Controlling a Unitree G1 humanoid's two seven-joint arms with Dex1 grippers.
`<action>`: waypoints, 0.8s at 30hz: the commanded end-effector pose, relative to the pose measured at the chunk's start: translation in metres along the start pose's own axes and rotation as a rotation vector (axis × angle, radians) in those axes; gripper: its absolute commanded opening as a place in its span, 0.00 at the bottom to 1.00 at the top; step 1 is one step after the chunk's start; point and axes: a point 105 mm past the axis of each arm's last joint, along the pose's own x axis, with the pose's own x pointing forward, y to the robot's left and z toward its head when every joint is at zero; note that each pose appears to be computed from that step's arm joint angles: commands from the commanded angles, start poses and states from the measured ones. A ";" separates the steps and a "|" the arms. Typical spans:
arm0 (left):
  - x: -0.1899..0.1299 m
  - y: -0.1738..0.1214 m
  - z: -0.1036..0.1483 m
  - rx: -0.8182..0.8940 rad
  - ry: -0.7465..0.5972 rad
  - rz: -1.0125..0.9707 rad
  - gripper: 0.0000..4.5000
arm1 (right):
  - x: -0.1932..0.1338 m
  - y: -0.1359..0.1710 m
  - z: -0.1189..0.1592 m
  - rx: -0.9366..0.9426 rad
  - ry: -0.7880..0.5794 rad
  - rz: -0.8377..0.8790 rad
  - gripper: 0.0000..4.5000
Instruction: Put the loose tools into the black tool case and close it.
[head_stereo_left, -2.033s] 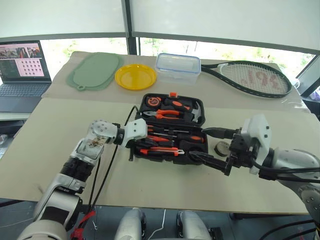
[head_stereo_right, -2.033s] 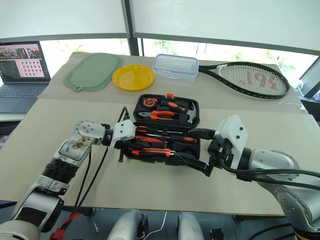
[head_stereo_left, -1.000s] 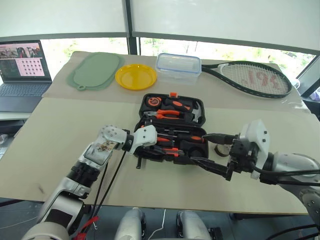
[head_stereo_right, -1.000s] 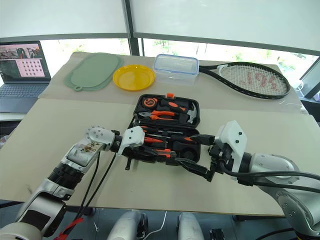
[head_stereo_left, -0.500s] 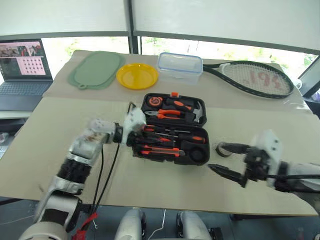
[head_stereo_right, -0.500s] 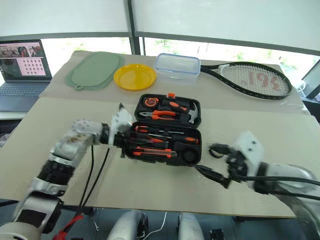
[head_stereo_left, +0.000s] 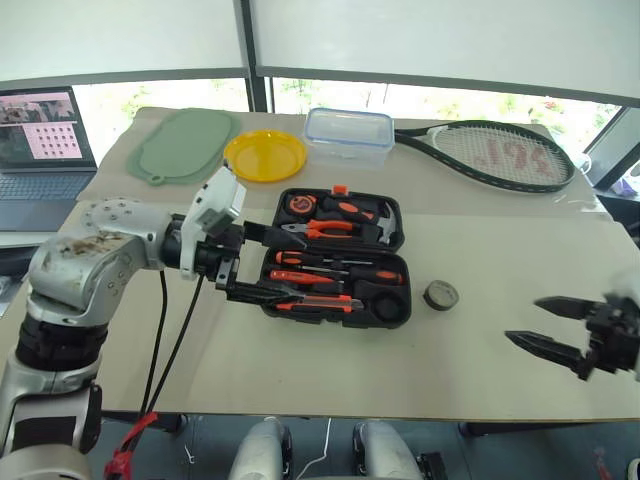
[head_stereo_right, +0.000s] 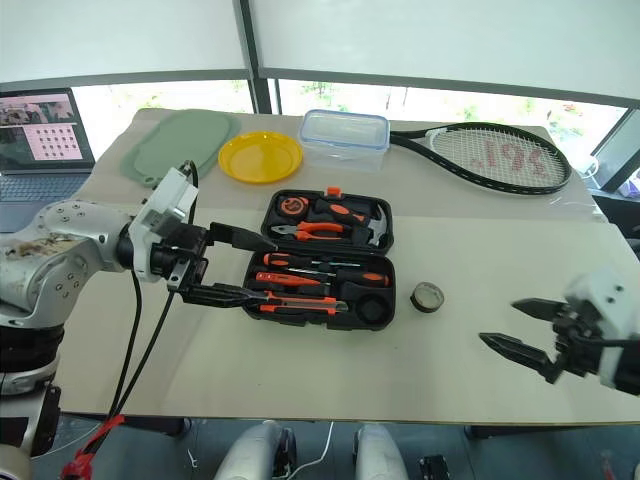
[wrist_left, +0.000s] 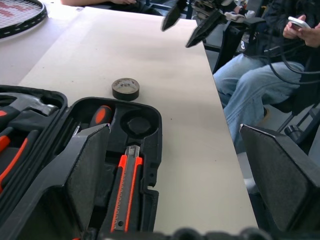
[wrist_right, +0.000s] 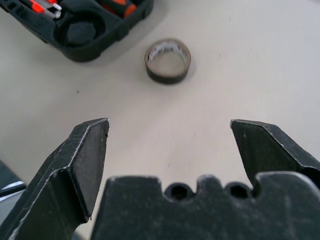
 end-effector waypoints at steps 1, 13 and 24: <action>0.005 -0.001 0.002 0.077 0.009 0.015 1.00 | 0.030 0.001 0.002 -0.087 0.023 0.060 1.00; 0.005 0.006 0.003 0.111 0.015 0.058 1.00 | 0.086 -0.005 0.003 -0.176 0.093 0.099 1.00; 0.009 0.010 0.002 0.132 0.018 0.070 1.00 | 0.100 -0.002 -0.010 -0.169 0.112 0.091 0.26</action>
